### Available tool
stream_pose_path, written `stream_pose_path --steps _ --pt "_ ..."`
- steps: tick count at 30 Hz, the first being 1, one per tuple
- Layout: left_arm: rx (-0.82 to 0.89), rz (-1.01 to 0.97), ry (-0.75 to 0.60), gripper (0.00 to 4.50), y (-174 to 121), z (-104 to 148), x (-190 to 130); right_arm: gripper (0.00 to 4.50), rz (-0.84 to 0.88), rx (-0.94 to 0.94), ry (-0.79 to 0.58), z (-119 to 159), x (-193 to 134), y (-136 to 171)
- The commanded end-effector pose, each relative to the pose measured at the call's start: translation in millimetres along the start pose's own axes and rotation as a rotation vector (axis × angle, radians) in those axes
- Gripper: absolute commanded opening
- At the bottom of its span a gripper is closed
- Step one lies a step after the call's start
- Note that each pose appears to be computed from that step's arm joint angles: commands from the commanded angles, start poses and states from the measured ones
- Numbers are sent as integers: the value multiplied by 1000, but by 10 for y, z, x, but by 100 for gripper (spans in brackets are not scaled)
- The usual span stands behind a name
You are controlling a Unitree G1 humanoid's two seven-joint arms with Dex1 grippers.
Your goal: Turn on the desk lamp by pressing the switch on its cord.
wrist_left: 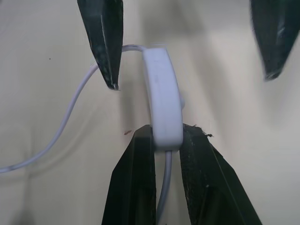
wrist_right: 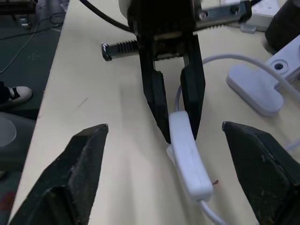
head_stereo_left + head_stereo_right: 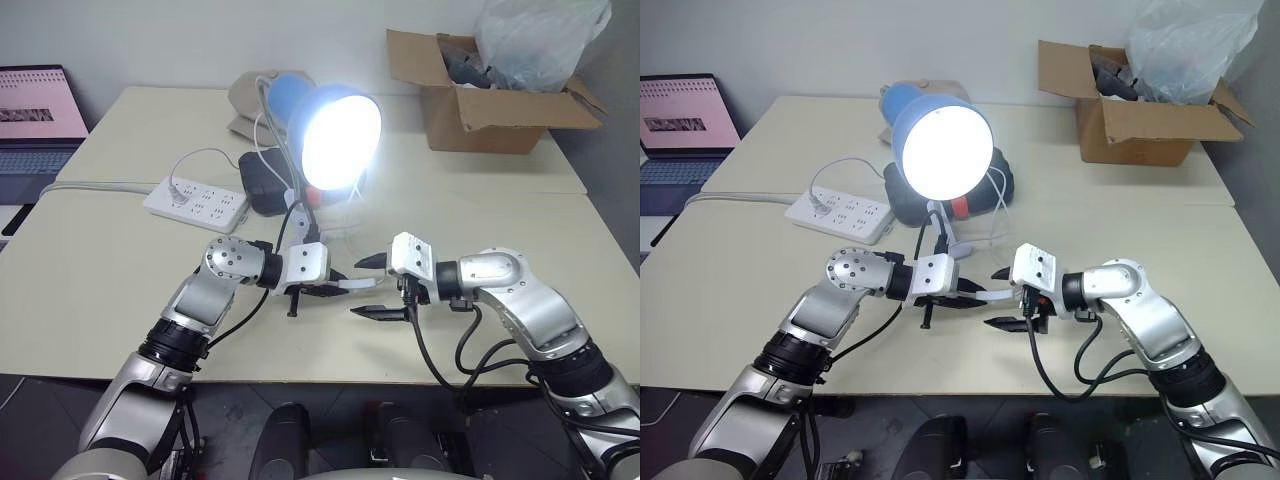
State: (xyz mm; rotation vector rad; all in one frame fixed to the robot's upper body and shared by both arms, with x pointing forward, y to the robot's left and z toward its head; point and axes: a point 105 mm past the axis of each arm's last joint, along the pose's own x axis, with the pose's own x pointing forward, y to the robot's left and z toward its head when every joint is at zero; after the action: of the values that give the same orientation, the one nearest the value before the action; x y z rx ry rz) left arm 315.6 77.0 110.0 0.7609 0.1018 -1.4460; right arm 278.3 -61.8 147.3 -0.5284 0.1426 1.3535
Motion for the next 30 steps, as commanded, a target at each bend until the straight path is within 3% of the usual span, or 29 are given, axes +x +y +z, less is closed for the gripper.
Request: stream_pose_path --steps 1,6,13,15,24,27,30 --pt "21 35 18 40 85 -18 51 450 -55 -40 5 110 -242 -35" --pt "-3 84 56 40 194 -153 175 450 -158 -9 104 -44 -553 -8" --pt "-15 86 49 40 232 -208 257 450 -198 43 134 -107 -641 94" --pt "-33 79 44 110 232 -224 258 450 -213 57 135 -120 -634 129" --pt "-32 111 -36 306 345 -84 21 450 -234 72 150 -165 -655 123" --pt "19 171 -63 361 426 14 -130 450 -237 70 151 -170 -668 93" --pt "-1 203 -65 361 361 36 -418 450 -231 66 147 -170 -698 61"
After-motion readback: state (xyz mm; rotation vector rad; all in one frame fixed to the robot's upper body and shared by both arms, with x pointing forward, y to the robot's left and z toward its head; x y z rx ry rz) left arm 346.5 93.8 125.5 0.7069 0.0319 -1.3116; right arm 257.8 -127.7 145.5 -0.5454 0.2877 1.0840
